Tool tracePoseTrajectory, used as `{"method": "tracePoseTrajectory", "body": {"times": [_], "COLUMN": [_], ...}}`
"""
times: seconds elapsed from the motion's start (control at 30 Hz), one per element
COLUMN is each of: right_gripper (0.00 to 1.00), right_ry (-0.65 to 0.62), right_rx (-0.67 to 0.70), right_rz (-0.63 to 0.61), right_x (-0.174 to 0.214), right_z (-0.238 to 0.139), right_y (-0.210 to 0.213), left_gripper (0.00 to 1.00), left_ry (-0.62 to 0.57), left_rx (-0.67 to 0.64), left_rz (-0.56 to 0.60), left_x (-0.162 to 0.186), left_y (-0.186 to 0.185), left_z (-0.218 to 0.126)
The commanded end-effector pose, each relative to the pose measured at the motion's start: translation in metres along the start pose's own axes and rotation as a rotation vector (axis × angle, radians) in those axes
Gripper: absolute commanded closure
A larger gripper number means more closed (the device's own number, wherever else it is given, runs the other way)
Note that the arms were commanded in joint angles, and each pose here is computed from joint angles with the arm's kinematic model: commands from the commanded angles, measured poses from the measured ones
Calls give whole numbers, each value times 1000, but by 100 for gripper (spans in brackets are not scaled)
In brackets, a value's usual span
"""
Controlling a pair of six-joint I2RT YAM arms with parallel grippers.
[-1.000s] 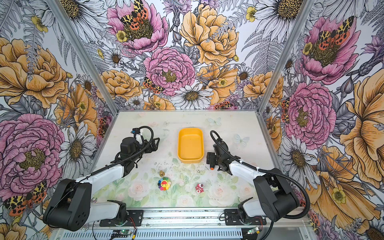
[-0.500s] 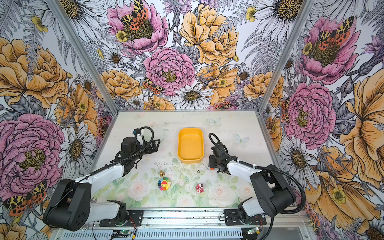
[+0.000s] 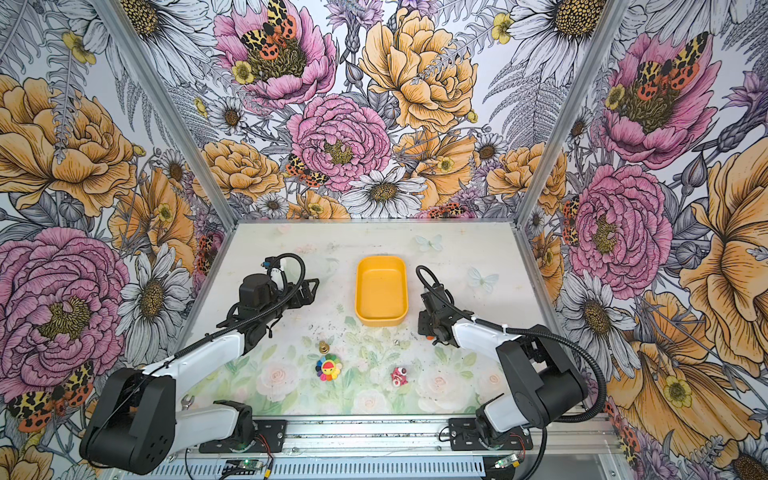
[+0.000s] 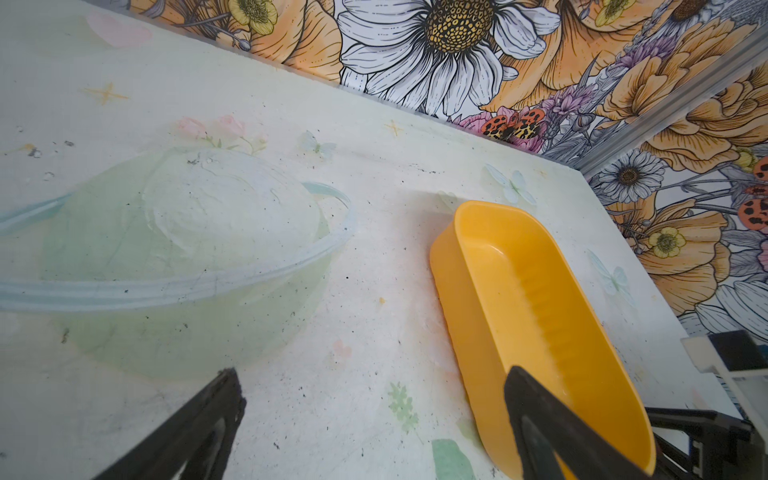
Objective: Put the screwdriver in the bin
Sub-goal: 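Lower the right gripper and close it on the black screwdriver handle, then lift the screwdriver with the right gripper and carry it over the yellow bin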
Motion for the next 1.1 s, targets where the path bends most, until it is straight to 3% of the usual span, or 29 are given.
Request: {"method": "tracePoseTrajectory", "body": {"times": [0.0, 0.1, 0.37, 0.63, 0.87, 1.07], "right_gripper": [79, 100, 100, 100, 100, 100], "right_ry": [24, 29, -105, -382, -436, -306], "right_rx": [-11, -30, -186, -267, -241, -205], "right_rz": [-3, -4, 125, 183, 75, 76], "right_x": [0, -5, -50, -125, -141, -116], "right_z": [2, -3, -64, -137, -130, -82], "right_y": [7, 12, 19, 64, 142, 175], "left_gripper": [1, 1, 1, 1, 1, 1], "left_ry": [-9, -6, -5, -11, -18, -20], "left_rx": [13, 16, 29, 32, 40, 33], "left_rz": [2, 1, 0, -6, -16, -8], "left_x": [-4, -4, -5, -8, -8, -12], "left_y": [0, 0, 1, 1, -1, 1], "left_z": [-4, -4, -7, -8, -10, -16]}}
Point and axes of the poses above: each gripper's point midway between its finger pads, its own z axis out along the fingers, its own y axis along the line the jaws close on, x = y × z, the point moved 3 cm from there along -z, back along the fingers, and after that the axes turned 10 degrees about z, right-handed, at the moved point
